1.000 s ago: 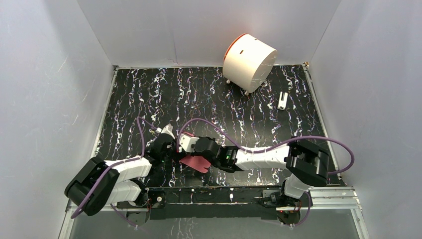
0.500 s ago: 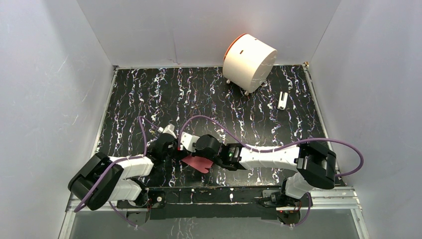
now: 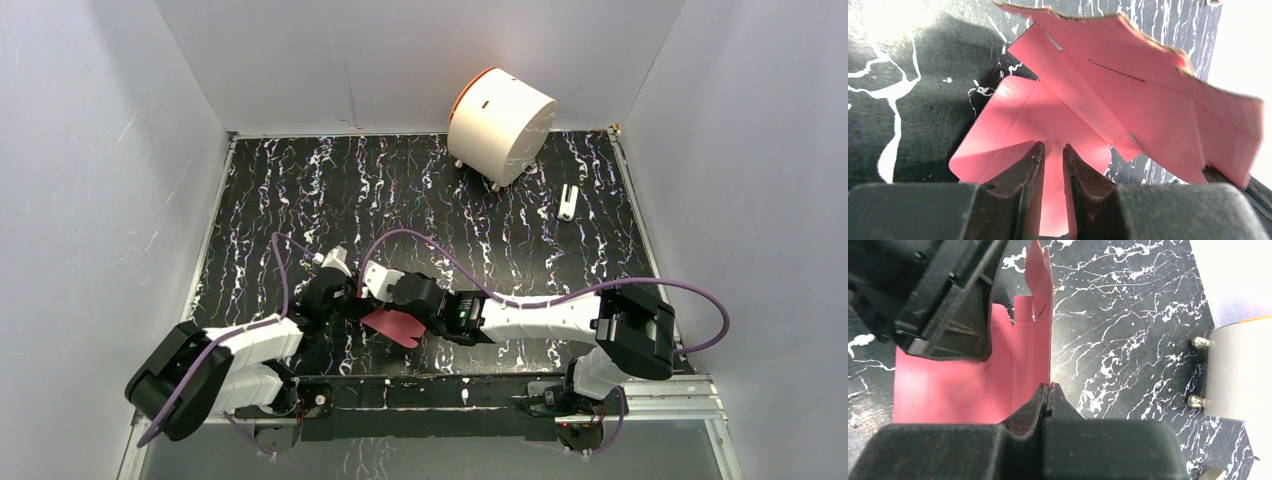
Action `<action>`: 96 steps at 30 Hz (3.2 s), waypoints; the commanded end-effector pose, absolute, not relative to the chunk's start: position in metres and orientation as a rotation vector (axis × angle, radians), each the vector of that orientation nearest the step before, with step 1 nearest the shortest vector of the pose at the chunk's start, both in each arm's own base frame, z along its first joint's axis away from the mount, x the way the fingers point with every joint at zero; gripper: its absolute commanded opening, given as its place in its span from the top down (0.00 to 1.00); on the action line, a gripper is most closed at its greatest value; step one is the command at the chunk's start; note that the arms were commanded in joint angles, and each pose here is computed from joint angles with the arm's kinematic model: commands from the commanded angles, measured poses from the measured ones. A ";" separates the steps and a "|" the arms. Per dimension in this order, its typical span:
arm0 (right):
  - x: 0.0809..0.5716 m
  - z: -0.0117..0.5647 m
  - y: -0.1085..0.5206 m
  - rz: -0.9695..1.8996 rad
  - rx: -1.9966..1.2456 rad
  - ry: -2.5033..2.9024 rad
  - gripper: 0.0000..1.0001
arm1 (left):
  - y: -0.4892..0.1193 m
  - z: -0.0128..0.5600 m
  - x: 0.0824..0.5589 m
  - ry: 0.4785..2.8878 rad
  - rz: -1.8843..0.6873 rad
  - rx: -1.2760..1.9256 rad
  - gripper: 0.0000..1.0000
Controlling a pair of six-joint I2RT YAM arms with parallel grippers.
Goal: Fold the paper box
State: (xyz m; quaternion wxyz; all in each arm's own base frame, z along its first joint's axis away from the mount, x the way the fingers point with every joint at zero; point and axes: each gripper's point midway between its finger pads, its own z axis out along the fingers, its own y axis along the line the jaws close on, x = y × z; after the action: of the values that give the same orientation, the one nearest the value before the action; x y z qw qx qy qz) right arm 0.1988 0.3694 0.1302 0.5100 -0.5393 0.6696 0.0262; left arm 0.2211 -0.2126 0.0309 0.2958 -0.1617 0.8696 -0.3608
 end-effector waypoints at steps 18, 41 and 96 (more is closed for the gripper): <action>0.258 0.102 0.353 0.176 -1.447 1.549 1.00 | -0.167 0.087 0.287 2.084 -0.829 -0.403 0.63; 0.268 0.066 0.349 0.125 -1.579 1.508 1.00 | -0.171 0.135 0.356 1.906 -0.834 -0.367 0.68; 0.268 0.099 0.361 -0.050 -1.585 1.245 1.00 | -0.221 0.091 0.305 2.075 -0.997 -0.274 0.93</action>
State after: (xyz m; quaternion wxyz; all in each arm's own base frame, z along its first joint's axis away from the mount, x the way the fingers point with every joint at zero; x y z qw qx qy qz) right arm 0.2717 0.3477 0.0969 0.5122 -0.6581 0.5514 -0.0201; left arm 0.3013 -0.2162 0.0804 0.3743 -0.1300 0.8332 -0.3856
